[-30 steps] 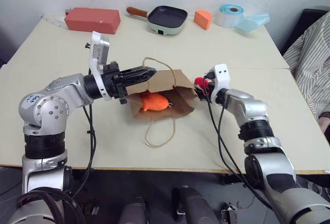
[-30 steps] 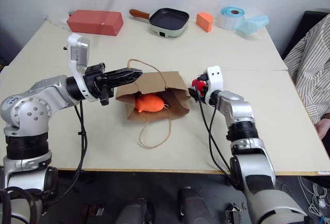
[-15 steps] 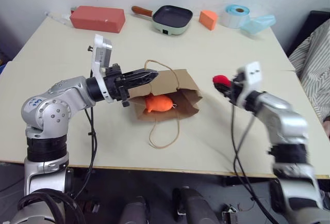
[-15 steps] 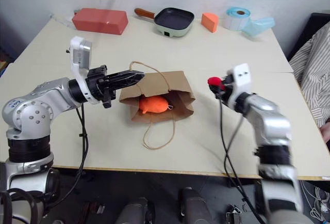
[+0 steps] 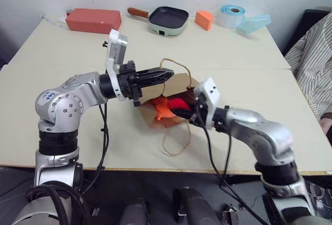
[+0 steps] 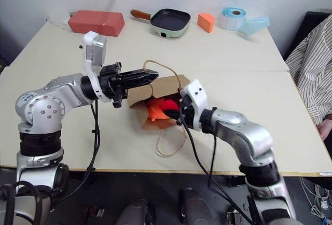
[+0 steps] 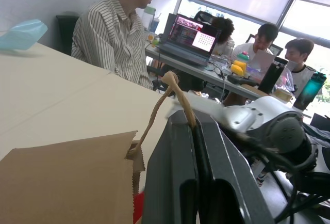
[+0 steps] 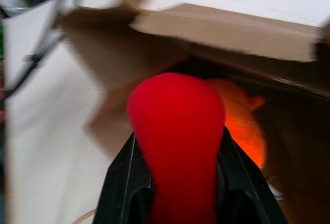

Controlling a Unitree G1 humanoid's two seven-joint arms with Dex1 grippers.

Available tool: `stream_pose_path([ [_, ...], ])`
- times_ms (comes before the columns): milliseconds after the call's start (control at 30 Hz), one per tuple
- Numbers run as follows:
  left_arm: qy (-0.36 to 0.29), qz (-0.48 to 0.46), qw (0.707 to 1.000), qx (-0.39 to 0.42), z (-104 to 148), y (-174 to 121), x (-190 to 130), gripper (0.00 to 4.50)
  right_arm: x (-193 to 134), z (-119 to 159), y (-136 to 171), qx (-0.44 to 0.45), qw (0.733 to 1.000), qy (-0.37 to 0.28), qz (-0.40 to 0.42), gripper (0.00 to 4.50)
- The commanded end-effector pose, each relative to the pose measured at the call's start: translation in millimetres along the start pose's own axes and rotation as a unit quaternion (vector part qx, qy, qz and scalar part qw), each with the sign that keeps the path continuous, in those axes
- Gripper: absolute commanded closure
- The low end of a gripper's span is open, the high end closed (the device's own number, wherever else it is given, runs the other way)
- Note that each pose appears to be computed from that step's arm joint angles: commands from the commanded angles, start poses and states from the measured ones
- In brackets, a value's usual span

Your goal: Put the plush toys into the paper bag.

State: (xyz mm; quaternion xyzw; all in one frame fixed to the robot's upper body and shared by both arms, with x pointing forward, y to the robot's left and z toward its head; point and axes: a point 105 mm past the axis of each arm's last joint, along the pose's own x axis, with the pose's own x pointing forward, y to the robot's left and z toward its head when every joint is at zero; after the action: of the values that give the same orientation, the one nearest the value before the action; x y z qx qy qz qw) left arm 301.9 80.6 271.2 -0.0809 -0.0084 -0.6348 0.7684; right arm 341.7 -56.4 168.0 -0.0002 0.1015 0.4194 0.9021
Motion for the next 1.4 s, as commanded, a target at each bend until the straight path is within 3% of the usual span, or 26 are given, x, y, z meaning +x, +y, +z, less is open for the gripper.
stream_pose_path([
  [33,-0.005,-0.022,1.000,0.019,9.3,-11.7,0.2,4.50,6.8,17.0,-26.0,0.038,0.996,-0.046,-0.070,3.86],
  [200,-0.005,-0.026,1.000,0.013,4.7,-15.1,-0.6,4.50,26.4,29.2,-20.9,0.135,0.986,-0.079,-0.056,3.86],
  [467,-0.018,-0.024,0.999,0.014,6.3,-14.1,5.0,4.50,70.5,15.0,-34.9,0.142,0.979,-0.053,-0.139,3.86],
  [700,-0.018,-0.009,1.000,0.015,6.0,-7.9,1.8,4.50,71.7,28.0,-24.6,0.137,0.982,-0.082,-0.098,1.34],
  [833,-0.018,0.001,1.000,0.015,4.4,-4.0,-0.4,4.50,48.0,30.6,-2.3,0.089,0.993,-0.074,-0.026,0.04],
  [1033,-0.019,0.006,1.000,0.015,5.4,-0.9,-0.7,4.50,-11.8,9.0,18.0,-0.017,0.999,-0.003,0.034,0.04],
  [1200,-0.018,0.008,1.000,0.013,5.5,1.7,-1.1,4.50,-65.0,8.2,23.5,-0.042,0.998,0.003,0.047,0.04],
  [1400,-0.017,0.007,1.000,0.012,7.1,3.3,-0.4,4.50,-96.4,-16.1,26.4,-0.087,0.994,0.042,0.049,0.04],
])
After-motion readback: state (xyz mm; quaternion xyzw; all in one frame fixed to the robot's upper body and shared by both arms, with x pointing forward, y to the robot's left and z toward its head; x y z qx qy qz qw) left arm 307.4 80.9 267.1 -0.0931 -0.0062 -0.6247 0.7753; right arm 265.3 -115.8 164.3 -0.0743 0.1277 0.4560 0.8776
